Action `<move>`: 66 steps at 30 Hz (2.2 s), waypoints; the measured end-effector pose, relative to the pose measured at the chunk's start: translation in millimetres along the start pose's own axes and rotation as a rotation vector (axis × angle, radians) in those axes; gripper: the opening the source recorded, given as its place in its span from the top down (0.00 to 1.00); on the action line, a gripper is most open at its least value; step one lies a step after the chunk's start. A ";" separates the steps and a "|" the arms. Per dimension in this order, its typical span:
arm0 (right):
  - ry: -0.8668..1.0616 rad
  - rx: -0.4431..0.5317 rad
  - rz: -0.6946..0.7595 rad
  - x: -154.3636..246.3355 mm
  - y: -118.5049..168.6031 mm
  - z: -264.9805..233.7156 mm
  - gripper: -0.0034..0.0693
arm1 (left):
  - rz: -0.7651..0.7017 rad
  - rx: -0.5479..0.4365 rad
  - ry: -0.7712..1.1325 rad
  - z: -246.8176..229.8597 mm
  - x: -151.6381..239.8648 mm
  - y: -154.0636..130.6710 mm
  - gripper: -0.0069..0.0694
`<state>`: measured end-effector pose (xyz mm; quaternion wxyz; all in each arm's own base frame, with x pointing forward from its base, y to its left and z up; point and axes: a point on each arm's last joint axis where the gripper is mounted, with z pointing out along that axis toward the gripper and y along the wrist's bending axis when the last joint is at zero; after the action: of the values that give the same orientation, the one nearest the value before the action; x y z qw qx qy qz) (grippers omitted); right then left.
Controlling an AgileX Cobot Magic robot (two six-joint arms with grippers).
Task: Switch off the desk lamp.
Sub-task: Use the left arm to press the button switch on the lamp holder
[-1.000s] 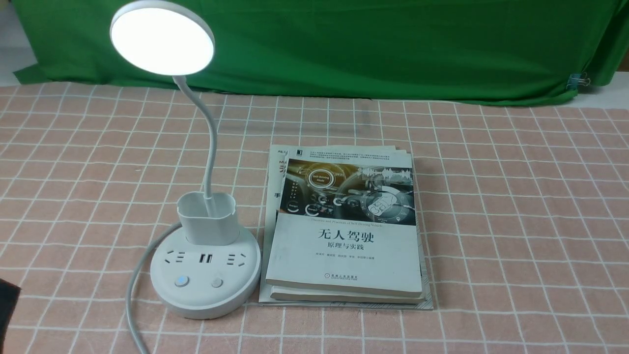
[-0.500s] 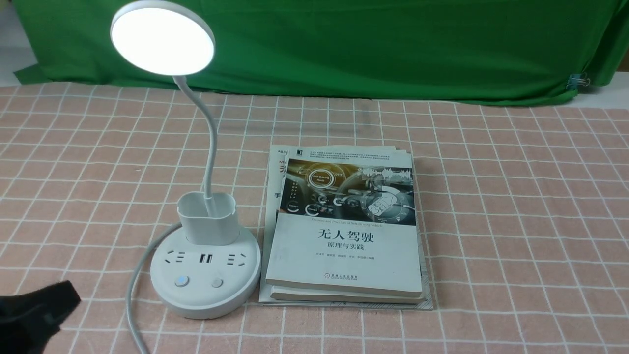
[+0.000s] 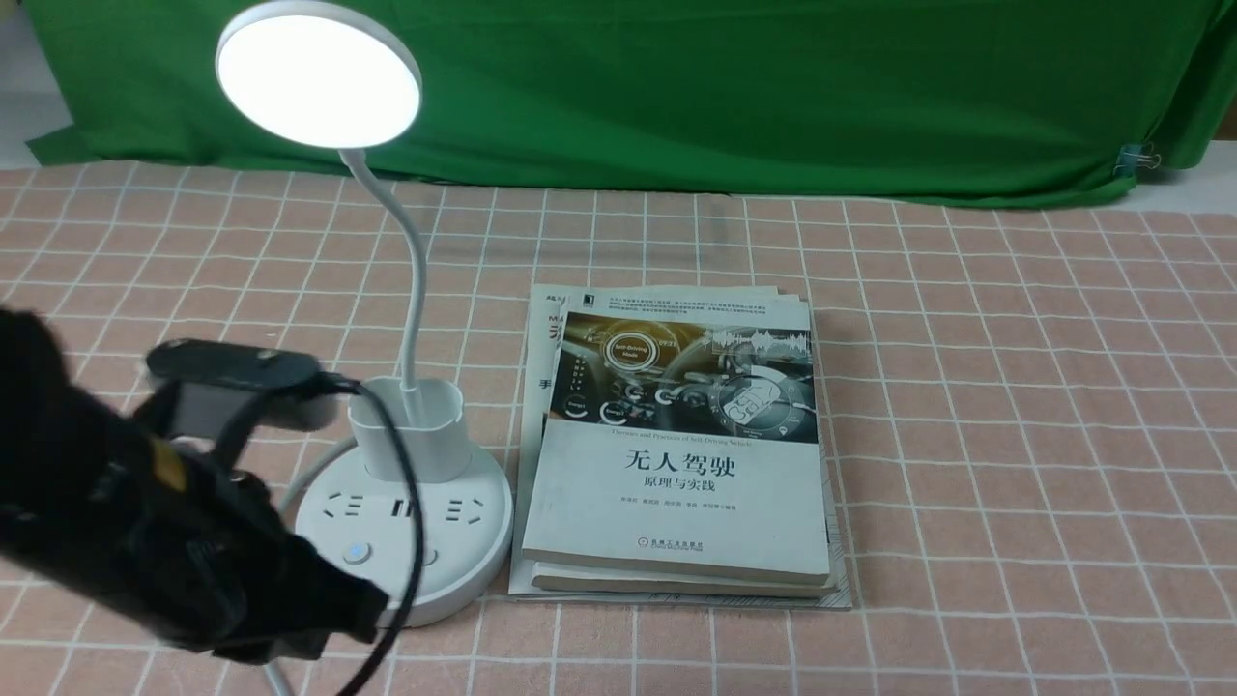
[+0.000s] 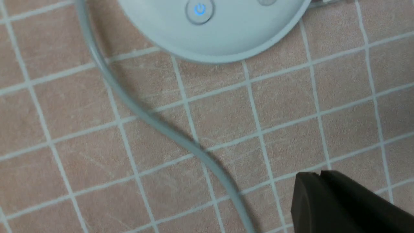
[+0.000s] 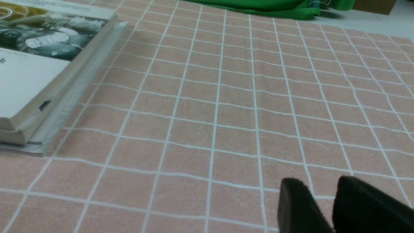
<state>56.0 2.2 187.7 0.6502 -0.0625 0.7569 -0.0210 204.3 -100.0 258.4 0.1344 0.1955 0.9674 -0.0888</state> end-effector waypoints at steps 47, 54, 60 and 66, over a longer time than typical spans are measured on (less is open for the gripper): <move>0.000 0.000 0.000 0.0 0.0 0.0 0.62 | 0.009 -0.043 0.104 68.7 -83.3 14.7 0.90; 0.000 0.000 0.000 0.0 0.0 0.0 0.62 | 0.002 -0.043 0.168 92.3 -82.5 17.6 0.90; 0.000 0.000 0.000 0.0 0.0 0.0 0.62 | 0.002 -0.042 0.164 92.3 -82.8 17.5 0.90; 0.000 0.000 0.000 0.0 0.0 0.0 0.62 | 0.004 -0.041 0.157 83.8 -83.7 16.4 0.90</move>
<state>56.0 2.2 187.7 0.6502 -0.0625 0.7569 -0.0210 304.0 -133.6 201.6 0.0622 0.2011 0.9762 -0.0531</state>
